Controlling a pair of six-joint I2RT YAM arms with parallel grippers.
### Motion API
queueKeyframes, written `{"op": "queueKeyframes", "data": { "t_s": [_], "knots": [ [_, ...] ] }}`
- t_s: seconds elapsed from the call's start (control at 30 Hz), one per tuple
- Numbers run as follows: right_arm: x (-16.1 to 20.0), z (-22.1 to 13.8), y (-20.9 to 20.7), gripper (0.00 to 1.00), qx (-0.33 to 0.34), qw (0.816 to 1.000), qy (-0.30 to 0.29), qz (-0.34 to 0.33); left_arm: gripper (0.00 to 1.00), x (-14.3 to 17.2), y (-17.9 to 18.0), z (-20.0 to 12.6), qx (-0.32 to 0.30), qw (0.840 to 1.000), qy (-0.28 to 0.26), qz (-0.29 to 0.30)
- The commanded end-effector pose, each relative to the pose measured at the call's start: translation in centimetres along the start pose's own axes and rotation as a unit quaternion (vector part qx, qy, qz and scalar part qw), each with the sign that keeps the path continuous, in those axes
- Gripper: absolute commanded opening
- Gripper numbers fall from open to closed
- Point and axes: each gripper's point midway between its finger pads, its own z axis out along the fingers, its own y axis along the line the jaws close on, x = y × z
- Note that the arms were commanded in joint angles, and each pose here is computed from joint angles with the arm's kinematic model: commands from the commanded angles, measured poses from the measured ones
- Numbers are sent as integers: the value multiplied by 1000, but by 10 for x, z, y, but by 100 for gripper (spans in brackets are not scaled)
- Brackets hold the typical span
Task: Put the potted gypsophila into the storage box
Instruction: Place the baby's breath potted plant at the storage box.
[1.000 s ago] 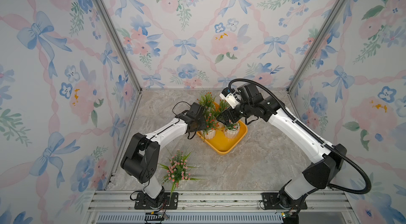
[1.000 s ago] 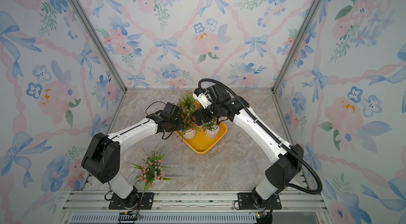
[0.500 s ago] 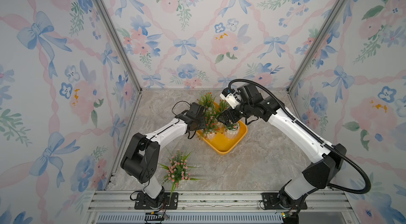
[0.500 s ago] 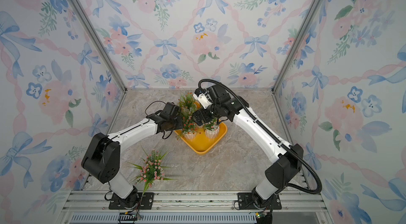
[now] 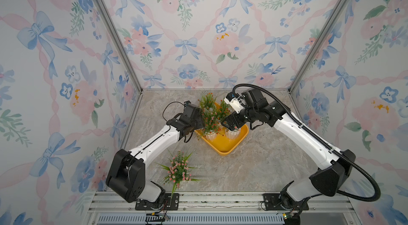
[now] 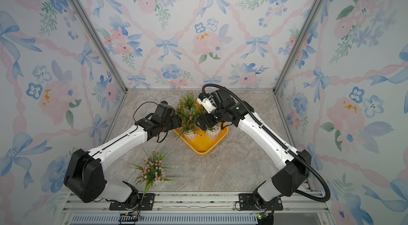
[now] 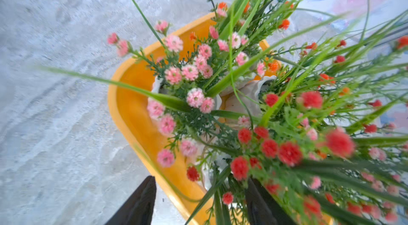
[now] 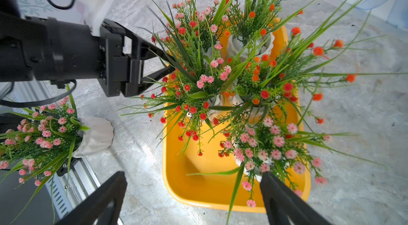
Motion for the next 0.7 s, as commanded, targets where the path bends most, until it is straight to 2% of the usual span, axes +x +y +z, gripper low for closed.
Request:
{"op": "queueKeyframes", "data": {
  "t_s": [0.0,0.13,0.33,0.47,0.57,0.67],
  "knots": [
    [7,0,-1,97,7,1000,5,-4,74,-9,16,-21,-15,999,-41,-22],
    [10,-12,5,97,-1,1000,-2,-8,79,-5,35,-44,-14,996,-66,-51],
    [28,-21,24,97,-16,999,6,-28,84,11,73,-80,-3,987,-101,-125],
    [48,-20,39,97,-12,999,27,-43,85,42,122,-97,-54,982,-88,-160],
    [57,-21,51,97,-8,998,34,-53,84,53,151,-108,-85,975,-87,-184],
    [56,-23,63,97,-14,998,28,-52,83,71,174,-105,-114,973,-54,-195]
  ]
}}
